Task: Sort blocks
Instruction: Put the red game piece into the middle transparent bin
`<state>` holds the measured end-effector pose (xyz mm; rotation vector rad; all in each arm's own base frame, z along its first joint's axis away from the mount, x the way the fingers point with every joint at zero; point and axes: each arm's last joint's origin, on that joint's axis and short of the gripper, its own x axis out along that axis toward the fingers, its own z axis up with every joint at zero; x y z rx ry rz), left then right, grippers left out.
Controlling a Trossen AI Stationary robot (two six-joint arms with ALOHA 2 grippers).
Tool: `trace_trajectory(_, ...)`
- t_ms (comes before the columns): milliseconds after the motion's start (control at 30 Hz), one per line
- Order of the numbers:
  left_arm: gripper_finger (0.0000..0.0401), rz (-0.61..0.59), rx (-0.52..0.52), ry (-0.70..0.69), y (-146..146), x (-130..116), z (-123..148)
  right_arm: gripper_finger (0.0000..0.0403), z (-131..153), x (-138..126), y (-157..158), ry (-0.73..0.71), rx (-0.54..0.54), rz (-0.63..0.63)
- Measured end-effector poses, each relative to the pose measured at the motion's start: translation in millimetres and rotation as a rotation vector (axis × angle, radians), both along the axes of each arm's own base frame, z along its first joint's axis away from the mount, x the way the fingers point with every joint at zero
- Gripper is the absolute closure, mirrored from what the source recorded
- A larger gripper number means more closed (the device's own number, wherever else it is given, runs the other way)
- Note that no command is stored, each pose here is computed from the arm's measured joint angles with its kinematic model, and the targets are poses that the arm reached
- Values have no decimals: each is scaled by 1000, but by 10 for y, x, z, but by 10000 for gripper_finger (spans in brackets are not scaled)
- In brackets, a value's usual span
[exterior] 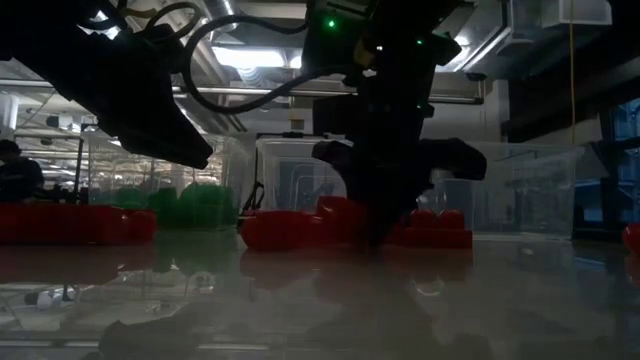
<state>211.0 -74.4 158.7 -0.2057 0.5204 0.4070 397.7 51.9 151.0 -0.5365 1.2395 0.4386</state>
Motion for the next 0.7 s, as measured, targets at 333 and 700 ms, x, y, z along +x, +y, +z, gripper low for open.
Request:
trace_trajectory(333,171,1,-1,-1,0,0,0,363,219,-101,-15,7,-8,2)
trace_trajectory(700,171,1,-3,-5,-1,3,3,384,1262,-429,-315,-297,-246,-56)
